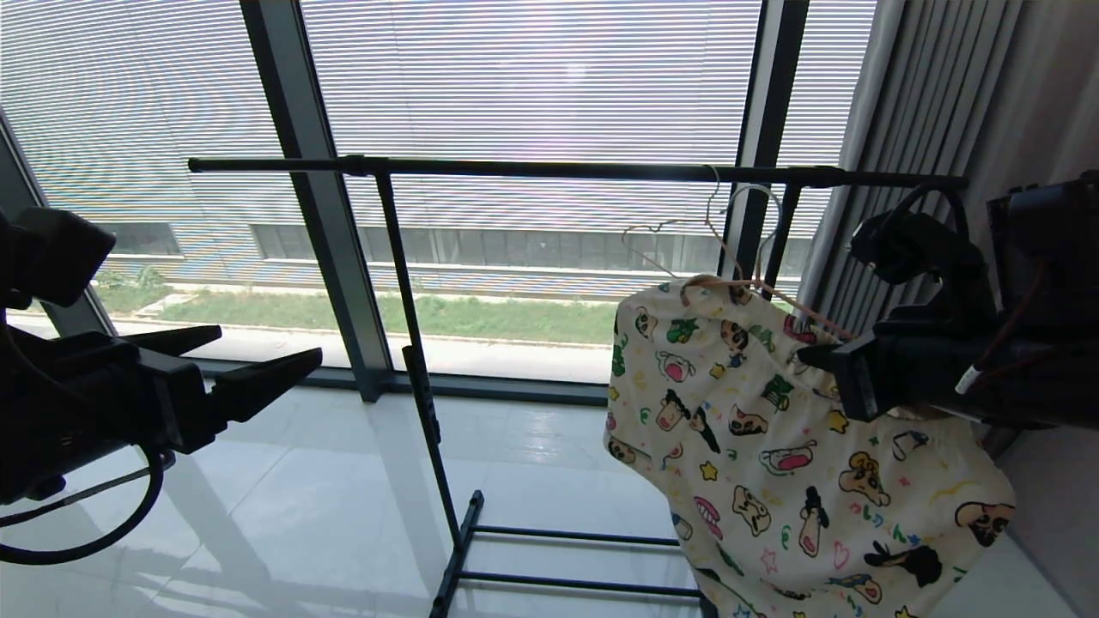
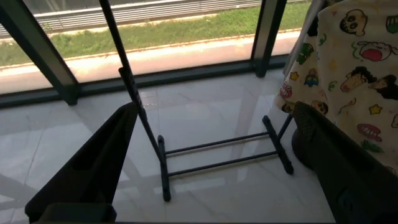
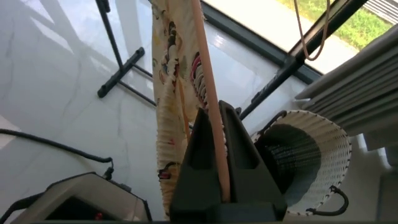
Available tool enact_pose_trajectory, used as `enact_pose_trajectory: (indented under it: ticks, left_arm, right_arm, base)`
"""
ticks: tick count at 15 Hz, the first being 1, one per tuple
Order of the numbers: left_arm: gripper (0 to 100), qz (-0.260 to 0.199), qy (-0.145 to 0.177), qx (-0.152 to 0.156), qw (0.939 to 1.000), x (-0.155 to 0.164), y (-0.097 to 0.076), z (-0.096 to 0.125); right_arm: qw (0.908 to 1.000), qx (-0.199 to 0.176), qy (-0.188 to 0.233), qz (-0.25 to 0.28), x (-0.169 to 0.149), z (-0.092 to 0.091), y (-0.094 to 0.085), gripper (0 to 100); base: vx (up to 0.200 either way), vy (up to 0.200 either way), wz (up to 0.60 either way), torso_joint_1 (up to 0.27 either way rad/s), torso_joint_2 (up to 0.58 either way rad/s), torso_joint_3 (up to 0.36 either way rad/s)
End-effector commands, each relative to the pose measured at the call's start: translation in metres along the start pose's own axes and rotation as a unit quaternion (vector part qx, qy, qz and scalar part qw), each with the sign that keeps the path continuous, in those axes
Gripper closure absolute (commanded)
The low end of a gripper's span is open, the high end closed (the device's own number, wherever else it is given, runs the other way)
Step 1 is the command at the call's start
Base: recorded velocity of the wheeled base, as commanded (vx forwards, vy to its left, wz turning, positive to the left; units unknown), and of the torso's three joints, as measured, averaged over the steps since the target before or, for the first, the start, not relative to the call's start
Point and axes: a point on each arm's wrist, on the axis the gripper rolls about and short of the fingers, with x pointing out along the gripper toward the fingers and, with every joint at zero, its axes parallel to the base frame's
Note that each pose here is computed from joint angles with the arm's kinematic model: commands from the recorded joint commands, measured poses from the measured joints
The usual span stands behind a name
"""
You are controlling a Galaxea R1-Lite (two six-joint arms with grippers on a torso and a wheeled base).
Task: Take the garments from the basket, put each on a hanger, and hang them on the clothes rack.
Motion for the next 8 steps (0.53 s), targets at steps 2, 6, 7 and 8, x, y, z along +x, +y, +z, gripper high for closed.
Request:
enact_pose_trajectory:
  ticks: [2, 6, 7, 8]
  left_arm:
    - [0, 0.041, -0.001, 0.031, 0.9987, -0.003, 0.001, 0.002]
    - [0, 0.058, 0.013, 0.046, 0.9972, 0.002, 0.003, -0.001]
    - [0, 0.058, 0.015, 0.049, 0.9970, 0.002, 0.003, -0.001]
    - [0, 0.057, 0.020, 0.054, 0.9967, 0.003, 0.003, -0.004]
  right_arm:
    - [0.9976, 0.030, 0.049, -0.038, 0.034, 0.011, 0.002, 100]
    - [0.9951, 0.034, 0.073, -0.057, 0.031, 0.015, 0.004, 100]
    - [0.9952, 0.034, 0.072, -0.057, 0.031, 0.015, 0.003, 100]
    - [0.9953, 0.035, 0.070, -0.057, 0.030, 0.016, 0.003, 100]
  base:
    - [0.000, 0.000, 0.00, 0.000, 0.00, 0.000]
    - [0.000, 0.000, 0.00, 0.000, 0.00, 0.000]
    - [0.000, 0.000, 0.00, 0.000, 0.00, 0.000]
    - [0.000, 0.000, 0.00, 0.000, 0.00, 0.000]
